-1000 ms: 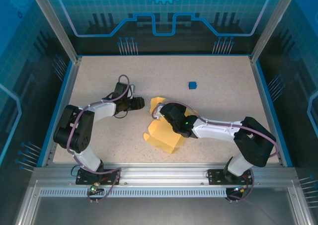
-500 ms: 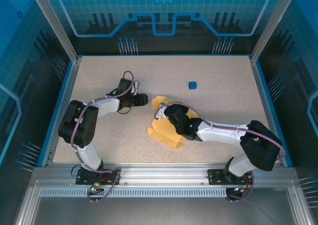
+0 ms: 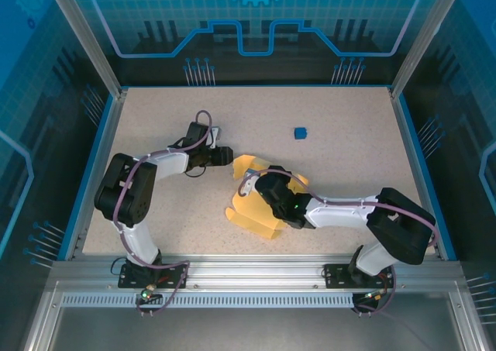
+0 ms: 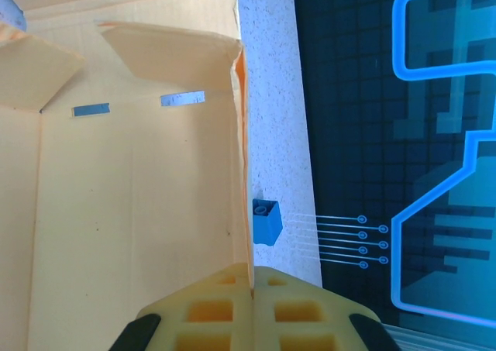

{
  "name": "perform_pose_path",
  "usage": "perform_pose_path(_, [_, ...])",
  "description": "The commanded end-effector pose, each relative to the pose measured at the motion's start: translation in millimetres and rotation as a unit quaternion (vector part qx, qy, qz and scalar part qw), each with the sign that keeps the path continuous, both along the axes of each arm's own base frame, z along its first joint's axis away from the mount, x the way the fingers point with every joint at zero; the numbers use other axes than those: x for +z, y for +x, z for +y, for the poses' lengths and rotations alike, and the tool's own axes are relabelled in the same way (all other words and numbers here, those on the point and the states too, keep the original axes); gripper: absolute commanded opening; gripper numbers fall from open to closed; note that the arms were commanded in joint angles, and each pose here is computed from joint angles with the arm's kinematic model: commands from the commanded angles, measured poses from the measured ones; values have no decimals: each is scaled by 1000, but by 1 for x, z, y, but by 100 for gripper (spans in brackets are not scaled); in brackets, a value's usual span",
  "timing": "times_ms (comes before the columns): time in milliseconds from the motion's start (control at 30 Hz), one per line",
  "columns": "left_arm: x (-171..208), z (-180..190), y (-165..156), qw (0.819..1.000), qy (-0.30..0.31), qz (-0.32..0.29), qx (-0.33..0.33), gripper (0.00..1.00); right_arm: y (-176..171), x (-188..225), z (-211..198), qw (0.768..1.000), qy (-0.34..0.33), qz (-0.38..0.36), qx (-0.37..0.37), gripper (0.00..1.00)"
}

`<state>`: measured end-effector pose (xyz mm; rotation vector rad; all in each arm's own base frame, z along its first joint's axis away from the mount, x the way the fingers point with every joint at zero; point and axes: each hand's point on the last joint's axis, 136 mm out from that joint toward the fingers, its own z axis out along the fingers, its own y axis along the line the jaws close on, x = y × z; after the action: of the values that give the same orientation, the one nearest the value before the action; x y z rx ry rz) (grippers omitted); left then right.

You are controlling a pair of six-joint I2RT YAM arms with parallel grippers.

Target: Fold the paper box

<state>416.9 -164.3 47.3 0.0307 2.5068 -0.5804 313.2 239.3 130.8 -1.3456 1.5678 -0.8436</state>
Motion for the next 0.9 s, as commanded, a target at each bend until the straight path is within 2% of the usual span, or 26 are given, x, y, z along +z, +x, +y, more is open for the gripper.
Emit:
perform_pose_path(0, [0, -8, -2, 1000, -4, -6, -23, 58, 0, 7, 5, 1000, 12, -20, 0, 0])
perform_pose_path(467, [6, -44, -31, 992, -21, -27, -125, 58, 5, 14, 2, 999, 23, -22, -3, 0])
perform_pose_path(867, [18, -45, -49, 988, -28, -50, -144, 58, 5, 14, -3, 999, 32, -17, -8, 0])
